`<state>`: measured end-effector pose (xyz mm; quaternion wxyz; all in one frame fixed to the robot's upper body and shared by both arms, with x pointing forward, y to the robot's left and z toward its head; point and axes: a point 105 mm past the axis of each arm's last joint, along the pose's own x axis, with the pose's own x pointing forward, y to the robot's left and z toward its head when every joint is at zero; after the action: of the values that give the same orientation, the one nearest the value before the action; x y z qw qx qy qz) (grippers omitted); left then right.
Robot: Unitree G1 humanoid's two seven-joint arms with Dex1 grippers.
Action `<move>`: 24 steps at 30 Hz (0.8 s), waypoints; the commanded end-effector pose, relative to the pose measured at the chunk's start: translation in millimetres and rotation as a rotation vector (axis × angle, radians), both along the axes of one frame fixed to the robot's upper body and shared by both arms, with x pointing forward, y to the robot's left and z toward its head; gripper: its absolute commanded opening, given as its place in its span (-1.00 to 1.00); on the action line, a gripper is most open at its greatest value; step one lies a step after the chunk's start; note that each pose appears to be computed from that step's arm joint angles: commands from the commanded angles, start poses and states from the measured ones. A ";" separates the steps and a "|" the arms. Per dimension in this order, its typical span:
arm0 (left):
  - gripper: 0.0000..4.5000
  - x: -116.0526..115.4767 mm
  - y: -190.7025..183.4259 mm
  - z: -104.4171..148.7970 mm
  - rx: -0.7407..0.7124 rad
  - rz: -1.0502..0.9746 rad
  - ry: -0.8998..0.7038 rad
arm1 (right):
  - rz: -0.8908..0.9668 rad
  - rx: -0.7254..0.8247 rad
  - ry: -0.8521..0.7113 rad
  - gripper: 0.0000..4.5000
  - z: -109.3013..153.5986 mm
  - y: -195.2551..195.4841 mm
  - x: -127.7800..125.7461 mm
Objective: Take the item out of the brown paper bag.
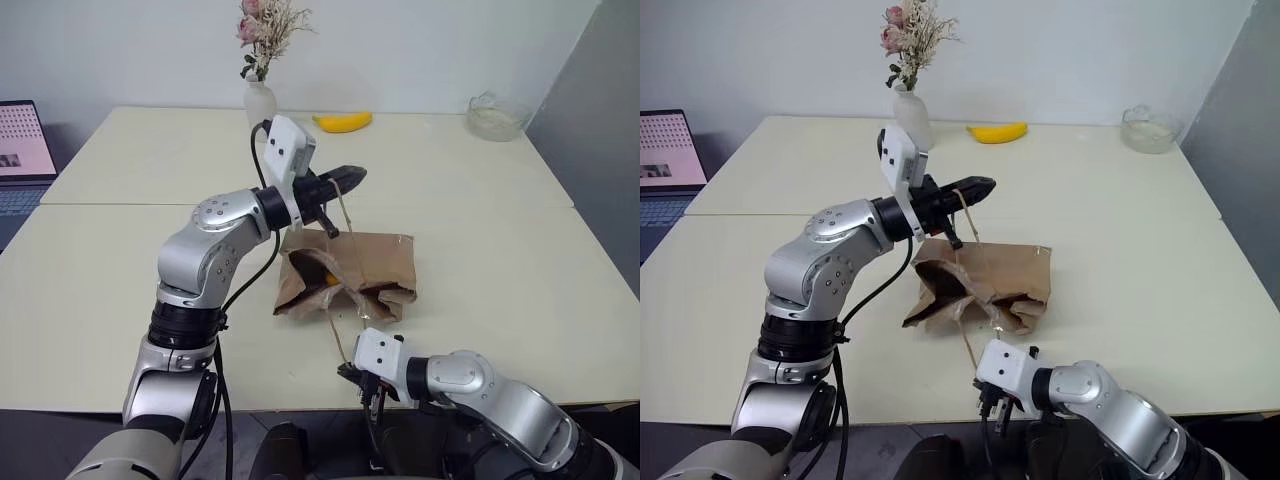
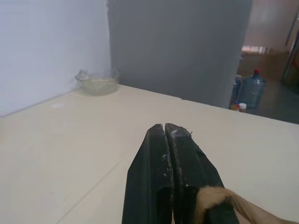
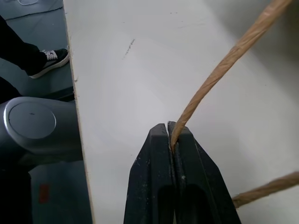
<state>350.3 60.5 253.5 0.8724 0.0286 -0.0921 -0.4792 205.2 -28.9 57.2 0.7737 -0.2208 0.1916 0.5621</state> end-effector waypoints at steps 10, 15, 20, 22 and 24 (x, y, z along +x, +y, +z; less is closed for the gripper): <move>-1.00 2.4 15.5 43.8 -0.094 0.080 -0.173 | -0.013 -0.091 0.011 -0.99 -19.6 -13.9 9.4; -1.00 -12.0 7.4 33.8 -0.078 0.001 -0.140 | -0.070 0.007 -0.026 -0.99 2.0 -14.0 23.3; -1.00 -24.6 1.5 29.9 -0.092 -0.057 -0.105 | -0.064 0.138 -0.002 -0.40 44.8 -19.4 21.0; -1.00 -29.8 -0.9 29.3 -0.099 -0.078 -0.094 | -0.040 0.168 -0.009 -0.09 63.9 -24.4 17.0; -1.00 -33.9 -3.6 27.9 -0.099 -0.102 -0.083 | -0.002 0.193 -0.007 0.29 79.4 -28.6 11.5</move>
<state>327.1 61.3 271.4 0.8553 -0.0019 -0.1335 -0.5007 225.5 -58.8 118.2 0.8036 -0.1532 0.1580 0.5530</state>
